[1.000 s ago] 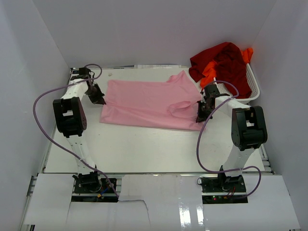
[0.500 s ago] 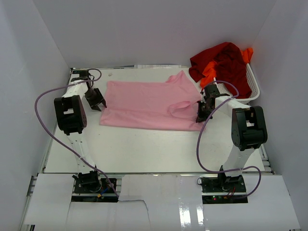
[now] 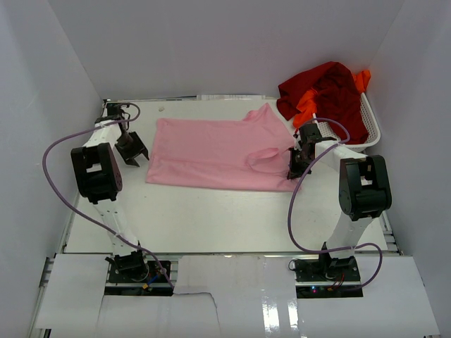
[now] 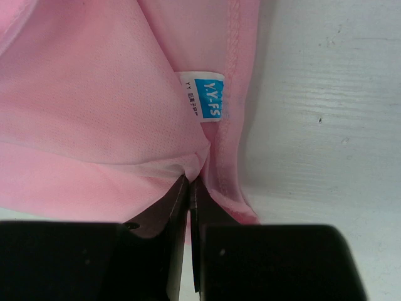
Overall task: Fold and stack the t-shirts
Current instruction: Fold the flattened tshirt in 1/3 of the way
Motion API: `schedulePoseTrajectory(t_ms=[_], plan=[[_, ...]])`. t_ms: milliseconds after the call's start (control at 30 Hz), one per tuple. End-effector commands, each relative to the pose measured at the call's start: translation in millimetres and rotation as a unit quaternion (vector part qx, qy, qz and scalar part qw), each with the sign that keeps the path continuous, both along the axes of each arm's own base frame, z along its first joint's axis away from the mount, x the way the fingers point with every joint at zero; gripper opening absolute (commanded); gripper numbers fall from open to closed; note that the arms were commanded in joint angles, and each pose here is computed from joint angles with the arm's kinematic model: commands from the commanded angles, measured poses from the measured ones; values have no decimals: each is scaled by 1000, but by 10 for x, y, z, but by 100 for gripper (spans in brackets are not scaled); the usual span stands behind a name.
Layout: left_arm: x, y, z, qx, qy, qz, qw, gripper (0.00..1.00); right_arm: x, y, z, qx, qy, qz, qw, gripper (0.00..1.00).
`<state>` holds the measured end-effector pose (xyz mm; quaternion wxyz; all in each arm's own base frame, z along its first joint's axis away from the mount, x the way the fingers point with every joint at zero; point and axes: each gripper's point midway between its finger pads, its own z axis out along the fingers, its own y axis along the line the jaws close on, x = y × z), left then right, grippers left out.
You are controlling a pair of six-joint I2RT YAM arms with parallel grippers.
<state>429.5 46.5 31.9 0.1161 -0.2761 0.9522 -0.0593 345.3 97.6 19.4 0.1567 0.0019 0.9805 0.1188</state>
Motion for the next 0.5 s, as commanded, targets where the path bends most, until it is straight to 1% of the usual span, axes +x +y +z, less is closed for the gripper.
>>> schedulePoseTrajectory(t_ms=[0, 33, 67, 100, 133, 200, 333, 467], plan=[[-72, -179, 568, -38, -70, -12, 997, 58, -14, -91, 54, -20, -11, 1, 1000, 9], [-61, -231, 627, -50, -88, -19, 995, 58, 15, -89, 67, -20, -17, 0, 1000, 9], [-98, -298, 781, -60, -111, -27, 992, 58, 44, -84, 85, -19, -21, 0, 1000, 9], [-196, -370, 728, -75, -105, -30, 991, 59, 74, -77, 97, -18, -23, 0, 1000, 9], [-198, -448, 782, -93, -118, -39, 988, 59, 88, -71, 102, -17, -23, 0, 1000, 9], [-243, -507, 855, -102, -131, -45, 985, 59, 155, -68, 131, -17, -26, -1, 1000, 9], [-327, -669, 771, -137, -139, -63, 979, 59, 231, -73, 195, -20, -37, -2, 999, 9], [-372, -845, 568, -158, -122, -75, 977, 59, 279, -54, 240, -16, -42, -2, 999, 11]])
